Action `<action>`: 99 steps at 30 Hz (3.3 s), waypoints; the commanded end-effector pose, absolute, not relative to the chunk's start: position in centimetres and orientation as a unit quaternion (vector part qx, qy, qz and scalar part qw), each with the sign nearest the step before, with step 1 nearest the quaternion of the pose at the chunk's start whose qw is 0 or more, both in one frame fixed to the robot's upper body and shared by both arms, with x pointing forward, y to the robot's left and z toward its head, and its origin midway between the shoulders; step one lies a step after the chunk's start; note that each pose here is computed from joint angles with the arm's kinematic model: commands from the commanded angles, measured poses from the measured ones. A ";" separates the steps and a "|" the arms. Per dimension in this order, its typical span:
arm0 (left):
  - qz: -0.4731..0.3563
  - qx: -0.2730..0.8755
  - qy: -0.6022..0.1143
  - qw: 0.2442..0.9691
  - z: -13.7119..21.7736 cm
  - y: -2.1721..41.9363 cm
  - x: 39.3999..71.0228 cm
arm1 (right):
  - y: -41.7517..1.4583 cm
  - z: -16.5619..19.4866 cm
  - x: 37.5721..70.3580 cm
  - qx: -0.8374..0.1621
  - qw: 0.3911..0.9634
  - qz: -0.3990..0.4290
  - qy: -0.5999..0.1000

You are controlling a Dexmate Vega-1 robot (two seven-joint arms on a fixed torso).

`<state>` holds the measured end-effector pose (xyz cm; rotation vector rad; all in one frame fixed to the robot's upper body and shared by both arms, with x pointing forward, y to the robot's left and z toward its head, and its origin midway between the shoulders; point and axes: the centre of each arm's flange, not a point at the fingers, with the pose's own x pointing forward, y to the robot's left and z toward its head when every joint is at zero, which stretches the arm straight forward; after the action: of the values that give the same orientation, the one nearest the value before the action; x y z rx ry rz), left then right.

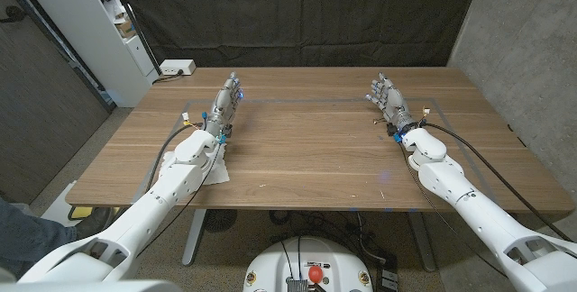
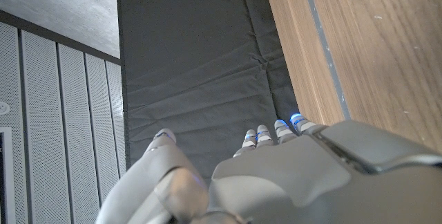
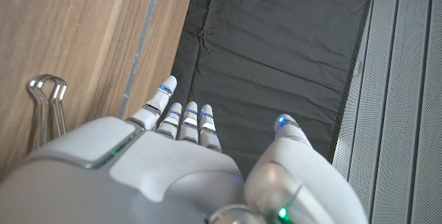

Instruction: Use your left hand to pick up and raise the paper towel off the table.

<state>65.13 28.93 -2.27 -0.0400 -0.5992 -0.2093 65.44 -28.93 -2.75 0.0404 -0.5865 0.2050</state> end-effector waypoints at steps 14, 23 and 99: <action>-0.104 0.002 -0.302 0.948 -2.4 28.9 64.0 | -29.1 -3.6 65.5 0.023 0.955 0.097 -0.278; -0.101 0.002 -0.305 0.947 -2.4 29.3 63.3 | -29.0 -3.6 65.7 0.023 0.955 0.098 -0.277; -0.081 0.071 -0.335 0.936 -4.9 33.4 57.0 | -29.2 -2.9 63.9 0.009 0.955 0.089 -0.282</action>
<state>58.04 32.71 -4.35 0.1248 -0.6752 -0.1709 64.27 -29.19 -3.10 0.0204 -0.5645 0.1838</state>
